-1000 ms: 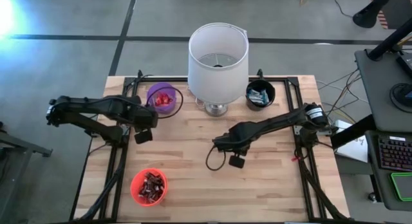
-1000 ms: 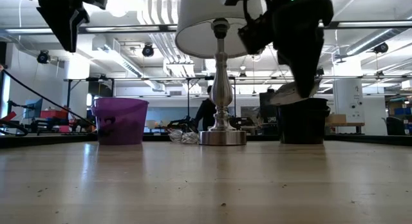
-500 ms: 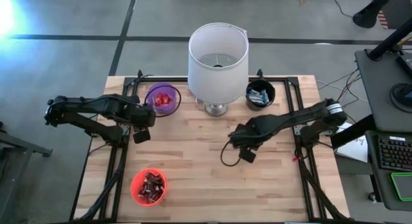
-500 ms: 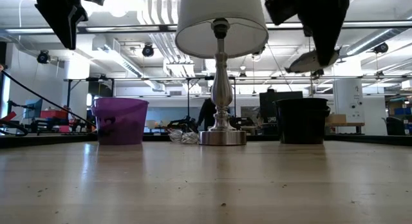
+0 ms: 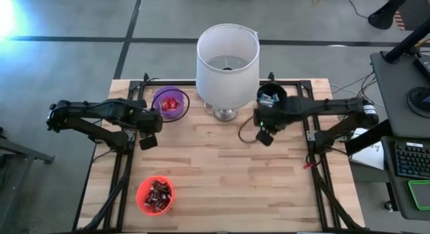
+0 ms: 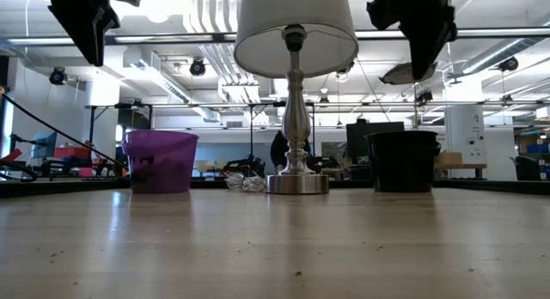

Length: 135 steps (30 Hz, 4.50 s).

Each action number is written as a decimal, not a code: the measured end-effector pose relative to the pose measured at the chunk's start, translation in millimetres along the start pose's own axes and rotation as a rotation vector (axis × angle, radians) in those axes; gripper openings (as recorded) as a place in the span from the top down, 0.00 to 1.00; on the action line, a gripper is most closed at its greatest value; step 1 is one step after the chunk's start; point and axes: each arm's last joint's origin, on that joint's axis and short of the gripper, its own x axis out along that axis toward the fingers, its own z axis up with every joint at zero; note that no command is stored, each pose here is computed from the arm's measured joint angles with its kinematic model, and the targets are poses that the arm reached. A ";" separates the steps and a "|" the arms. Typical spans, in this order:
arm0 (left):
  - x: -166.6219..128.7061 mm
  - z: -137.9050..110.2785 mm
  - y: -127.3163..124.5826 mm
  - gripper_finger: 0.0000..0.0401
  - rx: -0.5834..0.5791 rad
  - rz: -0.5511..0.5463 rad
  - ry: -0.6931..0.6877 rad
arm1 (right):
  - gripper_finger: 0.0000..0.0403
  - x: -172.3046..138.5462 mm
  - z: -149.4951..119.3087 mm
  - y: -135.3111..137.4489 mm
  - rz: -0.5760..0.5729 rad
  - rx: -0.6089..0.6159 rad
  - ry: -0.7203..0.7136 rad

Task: Sort candy
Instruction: Put the white chocolate into the black bin, then return to Home Position

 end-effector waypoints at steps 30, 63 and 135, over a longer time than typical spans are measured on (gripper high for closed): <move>0.0 2.2 -0.5 0.77 -0.078 0.000 -0.024 | 0.95 -15.9 23.3 -160.7 -0.034 0.145 -0.088; 0.0 2.6 -0.6 0.77 -0.157 0.000 -0.029 | 0.62 16.5 37.6 -201.6 0.055 0.145 -0.140; 55.2 -90.6 19.1 0.77 -0.402 -0.334 -1.102 | 0.67 -14.7 28.3 -211.2 0.300 0.843 -0.330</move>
